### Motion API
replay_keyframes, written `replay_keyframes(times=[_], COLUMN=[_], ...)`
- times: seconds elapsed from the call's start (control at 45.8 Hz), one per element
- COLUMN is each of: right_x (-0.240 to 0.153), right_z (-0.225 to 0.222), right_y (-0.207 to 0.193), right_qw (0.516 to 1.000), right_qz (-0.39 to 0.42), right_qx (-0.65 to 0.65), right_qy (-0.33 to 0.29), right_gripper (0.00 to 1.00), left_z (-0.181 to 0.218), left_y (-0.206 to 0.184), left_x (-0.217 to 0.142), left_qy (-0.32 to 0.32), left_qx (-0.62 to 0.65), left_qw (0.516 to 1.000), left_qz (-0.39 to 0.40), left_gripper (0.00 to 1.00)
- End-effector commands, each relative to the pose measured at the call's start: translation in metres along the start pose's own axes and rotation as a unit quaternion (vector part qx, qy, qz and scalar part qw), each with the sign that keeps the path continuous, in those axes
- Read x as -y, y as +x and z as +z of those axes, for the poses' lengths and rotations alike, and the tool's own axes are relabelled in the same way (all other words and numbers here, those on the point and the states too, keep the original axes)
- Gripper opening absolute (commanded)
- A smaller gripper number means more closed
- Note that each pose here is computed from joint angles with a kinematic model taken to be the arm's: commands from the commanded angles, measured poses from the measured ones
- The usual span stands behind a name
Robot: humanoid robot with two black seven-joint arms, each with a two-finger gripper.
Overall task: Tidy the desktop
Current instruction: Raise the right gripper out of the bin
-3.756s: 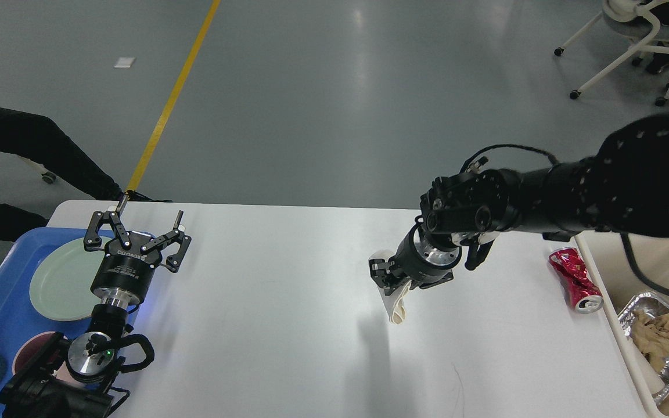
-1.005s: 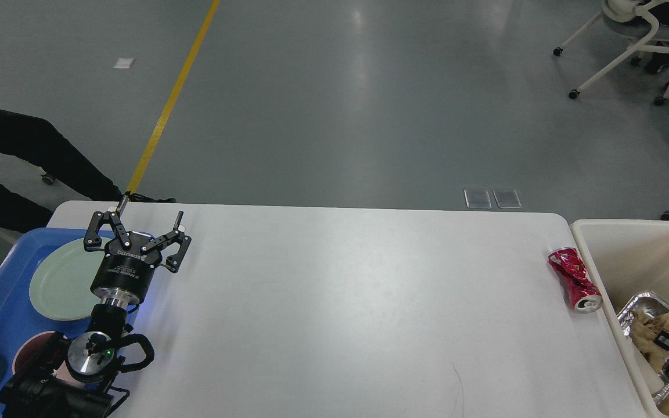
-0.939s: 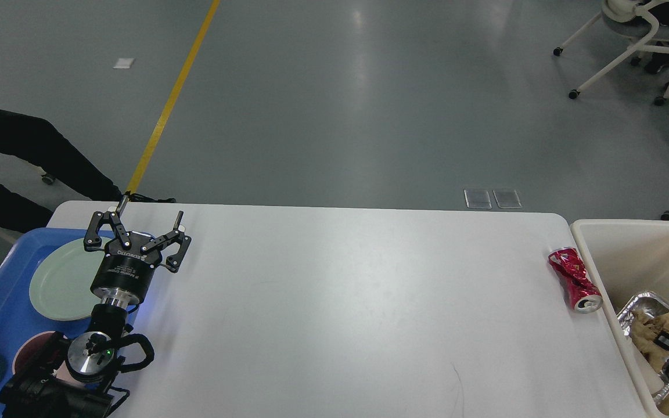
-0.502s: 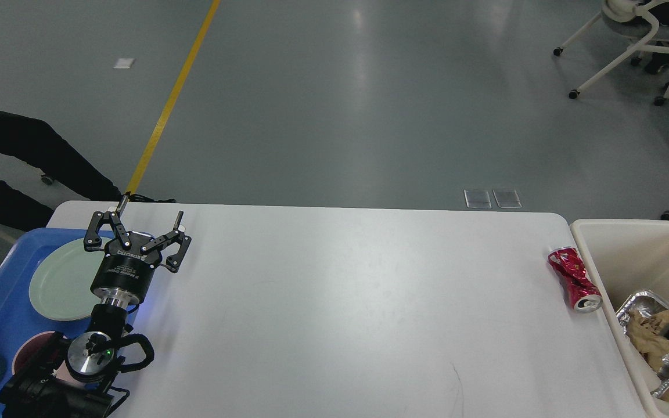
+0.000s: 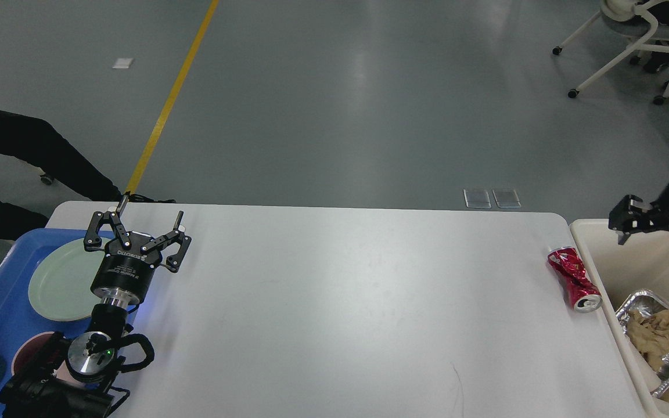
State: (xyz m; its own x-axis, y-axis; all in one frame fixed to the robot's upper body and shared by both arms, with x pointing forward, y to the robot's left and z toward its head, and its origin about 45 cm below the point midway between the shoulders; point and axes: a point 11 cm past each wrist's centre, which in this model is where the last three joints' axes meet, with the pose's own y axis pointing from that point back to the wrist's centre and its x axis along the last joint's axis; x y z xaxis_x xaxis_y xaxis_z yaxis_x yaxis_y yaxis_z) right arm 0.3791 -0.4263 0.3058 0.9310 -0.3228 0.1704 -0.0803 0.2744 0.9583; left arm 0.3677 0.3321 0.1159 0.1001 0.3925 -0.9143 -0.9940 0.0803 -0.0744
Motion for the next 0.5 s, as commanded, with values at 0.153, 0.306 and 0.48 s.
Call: replay_keyframes(times=[0.153, 0.306, 0.48], right_x=[-0.125, -0.165, -0.164], right_z=[-0.06, -0.076, -0.083], right_y=[-0.037, -0.08, -0.094], right_qw=[0.992, 0.985, 0.983], right_qz=[-0.024, -0.025, -0.009], right_qx=[-0.091, -0.14, -0.15], right_qy=[0.08, 0.1, 0.105], right_gripper=[1.0, 1.0, 1.0], left_z=[0.0, 0.0, 0.0], left_y=[0.0, 0.0, 0.0], left_x=[0.0, 0.0, 0.0], left_qy=[0.0, -0.001, -0.001], left_qx=[0.0, 0.0, 0.0], left_qw=[1.0, 1.0, 1.0], left_qz=[0.0, 0.001, 0.0], left_gripper=[0.97, 0.97, 0.97])
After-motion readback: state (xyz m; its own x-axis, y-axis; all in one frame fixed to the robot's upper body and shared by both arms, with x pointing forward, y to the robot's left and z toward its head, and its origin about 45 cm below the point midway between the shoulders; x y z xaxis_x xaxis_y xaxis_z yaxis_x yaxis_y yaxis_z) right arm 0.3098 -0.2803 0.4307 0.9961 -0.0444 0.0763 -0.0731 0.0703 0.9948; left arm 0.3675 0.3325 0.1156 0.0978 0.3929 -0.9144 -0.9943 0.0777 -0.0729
